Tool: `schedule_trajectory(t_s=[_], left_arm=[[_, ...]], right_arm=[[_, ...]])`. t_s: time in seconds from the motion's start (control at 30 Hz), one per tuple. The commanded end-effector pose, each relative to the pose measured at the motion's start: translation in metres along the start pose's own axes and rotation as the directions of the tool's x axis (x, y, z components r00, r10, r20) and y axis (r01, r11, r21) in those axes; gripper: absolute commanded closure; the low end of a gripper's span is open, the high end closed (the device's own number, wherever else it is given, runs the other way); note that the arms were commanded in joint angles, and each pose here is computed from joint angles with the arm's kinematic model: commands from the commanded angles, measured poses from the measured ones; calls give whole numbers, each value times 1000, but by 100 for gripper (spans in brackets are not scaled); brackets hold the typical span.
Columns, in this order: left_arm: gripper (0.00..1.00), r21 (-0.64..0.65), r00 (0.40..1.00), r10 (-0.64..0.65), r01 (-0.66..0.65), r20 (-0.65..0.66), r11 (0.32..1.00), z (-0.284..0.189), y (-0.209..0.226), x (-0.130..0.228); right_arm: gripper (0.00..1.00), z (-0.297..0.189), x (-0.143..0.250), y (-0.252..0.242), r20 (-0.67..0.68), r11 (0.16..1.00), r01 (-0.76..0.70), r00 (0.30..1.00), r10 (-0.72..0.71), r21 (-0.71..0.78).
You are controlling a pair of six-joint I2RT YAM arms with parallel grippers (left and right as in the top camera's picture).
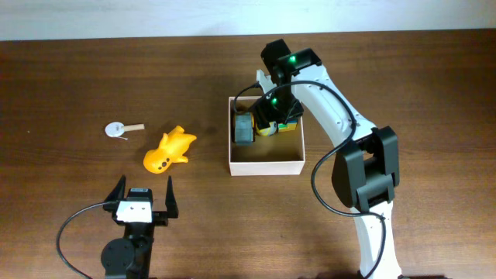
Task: Pack container
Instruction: 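Carry the yellow ball into the box and release it, then raise the right gripper away from the box to the right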
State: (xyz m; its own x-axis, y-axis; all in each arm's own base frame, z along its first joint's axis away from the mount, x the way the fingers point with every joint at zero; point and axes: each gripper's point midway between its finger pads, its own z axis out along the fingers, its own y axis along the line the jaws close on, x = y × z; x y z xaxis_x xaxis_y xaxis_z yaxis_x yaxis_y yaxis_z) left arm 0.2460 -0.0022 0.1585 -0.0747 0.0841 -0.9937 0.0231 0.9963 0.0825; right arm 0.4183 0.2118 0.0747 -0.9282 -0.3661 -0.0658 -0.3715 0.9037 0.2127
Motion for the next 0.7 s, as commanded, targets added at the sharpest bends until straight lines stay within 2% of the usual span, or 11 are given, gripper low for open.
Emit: schedule_trajectory(t_s=[0.0,0.13,0.27,0.37,0.5,0.6,0.67], left_arm=[[1,-10,1000,-2,2,-3,1000,0,2,2],[1,-10,1000,-2,2,-3,1000,0,2,2],[1,-10,1000,-2,2,-3,1000,0,2,2],[1,-10,1000,-2,2,-3,1000,0,2,2],[1,-10,1000,-2,2,-3,1000,0,2,2],[1,-10,1000,-2,2,-3,1000,0,2,2],[1,-10,1000,-2,2,-3,1000,0,2,2]], right_arm=[[31,-52,-13,22,89,998,27,996,-22,-56],[27,-106,-11,30,153,997,65,986,-59,-35],[24,-156,-10,13,244,995,41,968,-61,86],[22,-181,-6,-21,286,980,-67,958,11,187],[15,-191,4,-65,289,961,-195,948,133,198],[9,-197,19,-107,291,919,-337,917,272,202],[3,-204,28,-140,314,870,-447,873,373,208]])
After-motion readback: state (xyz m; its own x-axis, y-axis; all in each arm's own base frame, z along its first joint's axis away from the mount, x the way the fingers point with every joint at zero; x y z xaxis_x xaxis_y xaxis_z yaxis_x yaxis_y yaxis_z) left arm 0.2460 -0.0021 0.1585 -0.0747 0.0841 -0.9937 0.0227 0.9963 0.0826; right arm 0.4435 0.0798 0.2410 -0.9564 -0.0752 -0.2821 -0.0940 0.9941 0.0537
